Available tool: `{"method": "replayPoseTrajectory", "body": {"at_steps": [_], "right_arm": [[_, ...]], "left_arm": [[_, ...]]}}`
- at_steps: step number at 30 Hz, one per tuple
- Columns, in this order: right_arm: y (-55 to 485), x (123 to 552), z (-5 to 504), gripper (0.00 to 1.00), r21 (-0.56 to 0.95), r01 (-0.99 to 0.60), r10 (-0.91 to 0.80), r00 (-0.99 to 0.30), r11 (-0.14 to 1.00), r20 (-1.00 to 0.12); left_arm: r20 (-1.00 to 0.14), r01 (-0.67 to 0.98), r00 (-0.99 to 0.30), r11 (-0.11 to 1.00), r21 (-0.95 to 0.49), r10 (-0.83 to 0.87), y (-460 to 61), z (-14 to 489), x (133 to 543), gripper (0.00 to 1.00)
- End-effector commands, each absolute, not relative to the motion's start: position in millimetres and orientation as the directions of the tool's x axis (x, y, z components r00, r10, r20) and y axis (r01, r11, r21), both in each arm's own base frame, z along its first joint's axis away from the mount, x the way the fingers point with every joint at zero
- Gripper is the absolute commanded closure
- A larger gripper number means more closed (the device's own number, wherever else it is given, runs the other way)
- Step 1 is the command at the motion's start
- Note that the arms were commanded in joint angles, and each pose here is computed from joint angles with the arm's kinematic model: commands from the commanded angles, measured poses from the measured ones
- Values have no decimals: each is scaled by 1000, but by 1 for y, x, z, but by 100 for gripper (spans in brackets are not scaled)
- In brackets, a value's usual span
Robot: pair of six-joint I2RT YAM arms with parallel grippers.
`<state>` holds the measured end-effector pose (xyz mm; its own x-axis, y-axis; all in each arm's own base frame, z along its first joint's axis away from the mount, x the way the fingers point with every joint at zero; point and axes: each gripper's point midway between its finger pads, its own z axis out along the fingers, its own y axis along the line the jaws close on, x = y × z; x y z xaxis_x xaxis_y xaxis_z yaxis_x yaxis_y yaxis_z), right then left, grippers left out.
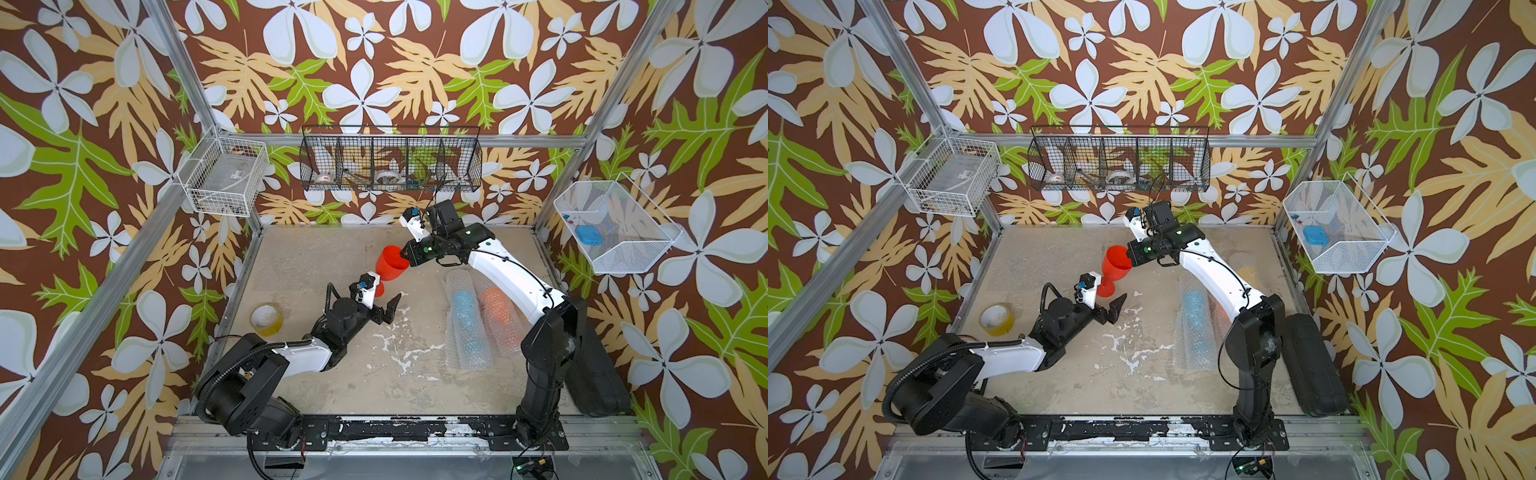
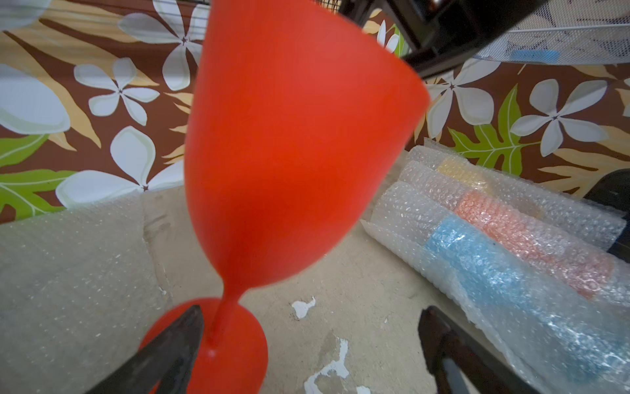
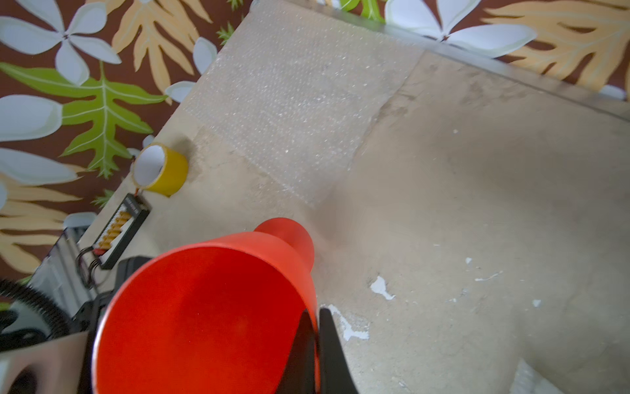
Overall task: Unpack wine glasses from bubble wrap
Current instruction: Pick up the wine glass from the bubble wrap, then place the wine glass at the center of the board.
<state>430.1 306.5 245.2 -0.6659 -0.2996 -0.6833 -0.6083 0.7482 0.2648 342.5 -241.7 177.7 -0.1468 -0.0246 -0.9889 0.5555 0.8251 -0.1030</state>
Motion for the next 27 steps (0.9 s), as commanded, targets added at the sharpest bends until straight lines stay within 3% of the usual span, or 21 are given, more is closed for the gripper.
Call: {"method": "replayPoseTrajectory", "body": {"at_steps": [1,13,20,27], "right_arm": [[300,465,251,100,170,-549,-263,-621,818,-739],[307,558,248,100,-12,-431,-262,-526,902,-809],[306,573,230,100,-27,-400,-252,-523,916,-814],[308,581,209,100,-17,-400,-252,-544,917,-800]], "left_arm": [[-979,559,-191,812,-167,-70,-241,179,337,0],[-895,447,-327,785,-430,-304,-190,195,342,0],[-799,364,-397,722,-588,-451,-164,201,347,0],[-772,316,-418,720,-618,-479,-147,192,350,0]]}}
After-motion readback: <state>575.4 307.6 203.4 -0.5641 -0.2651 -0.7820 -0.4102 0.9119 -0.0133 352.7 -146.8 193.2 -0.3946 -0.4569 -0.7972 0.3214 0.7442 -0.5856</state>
